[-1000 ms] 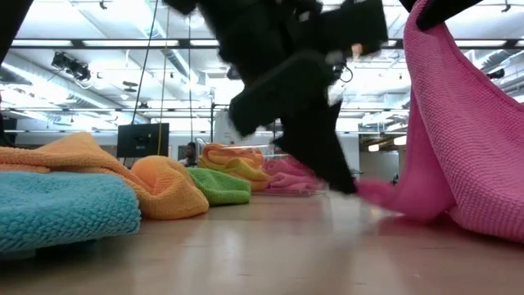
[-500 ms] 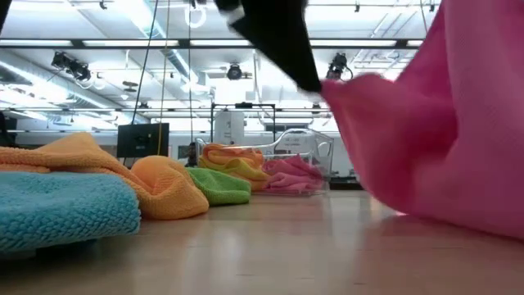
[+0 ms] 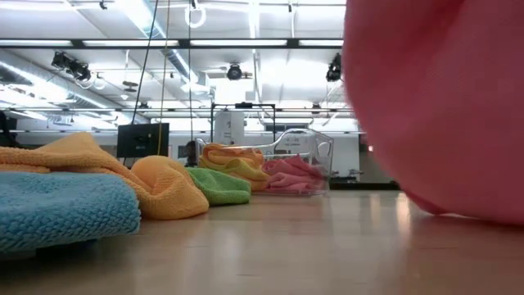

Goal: Fold microfiber towels
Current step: Fold the pink microfiber cloth

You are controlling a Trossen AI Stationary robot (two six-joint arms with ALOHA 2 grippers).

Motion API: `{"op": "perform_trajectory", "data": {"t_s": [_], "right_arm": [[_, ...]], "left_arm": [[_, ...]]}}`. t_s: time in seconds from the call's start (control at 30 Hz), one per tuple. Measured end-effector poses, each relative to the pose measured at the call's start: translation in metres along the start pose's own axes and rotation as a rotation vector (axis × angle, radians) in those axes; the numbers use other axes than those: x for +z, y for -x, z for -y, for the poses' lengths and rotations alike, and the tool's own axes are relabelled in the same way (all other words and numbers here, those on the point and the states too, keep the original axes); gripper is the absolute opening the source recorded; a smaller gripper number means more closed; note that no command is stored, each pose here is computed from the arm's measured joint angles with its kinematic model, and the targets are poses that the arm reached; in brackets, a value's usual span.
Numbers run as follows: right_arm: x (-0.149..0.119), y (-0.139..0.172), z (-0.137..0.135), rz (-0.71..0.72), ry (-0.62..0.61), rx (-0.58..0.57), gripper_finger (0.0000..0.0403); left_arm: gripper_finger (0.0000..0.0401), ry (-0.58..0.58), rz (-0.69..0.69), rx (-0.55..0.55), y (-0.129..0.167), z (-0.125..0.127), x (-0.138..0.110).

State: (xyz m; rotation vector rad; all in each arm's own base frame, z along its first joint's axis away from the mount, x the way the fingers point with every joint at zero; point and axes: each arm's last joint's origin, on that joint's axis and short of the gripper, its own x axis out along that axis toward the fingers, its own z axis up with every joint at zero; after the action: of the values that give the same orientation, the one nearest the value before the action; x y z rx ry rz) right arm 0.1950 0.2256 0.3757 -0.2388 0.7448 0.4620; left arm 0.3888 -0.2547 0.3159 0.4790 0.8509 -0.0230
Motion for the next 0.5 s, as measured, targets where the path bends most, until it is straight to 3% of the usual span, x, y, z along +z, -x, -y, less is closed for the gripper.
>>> {"op": "perform_trajectory", "data": {"t_s": [0.1,0.33,0.5], "right_arm": [[0.007,0.011,-0.013,0.069,-0.041,0.05,0.0016],[0.015,0.028,-0.042,0.205,-0.001,0.159,0.0016],[0.015,0.032,-0.044,0.216,0.027,0.122,0.0016]], "left_arm": [[0.0006,0.018,0.065,-0.091,0.02,0.004,0.01],[0.0015,-0.039,0.183,-0.157,0.053,0.014,0.016],[0.0006,-0.059,0.228,-0.166,0.067,0.012,0.018]]}}
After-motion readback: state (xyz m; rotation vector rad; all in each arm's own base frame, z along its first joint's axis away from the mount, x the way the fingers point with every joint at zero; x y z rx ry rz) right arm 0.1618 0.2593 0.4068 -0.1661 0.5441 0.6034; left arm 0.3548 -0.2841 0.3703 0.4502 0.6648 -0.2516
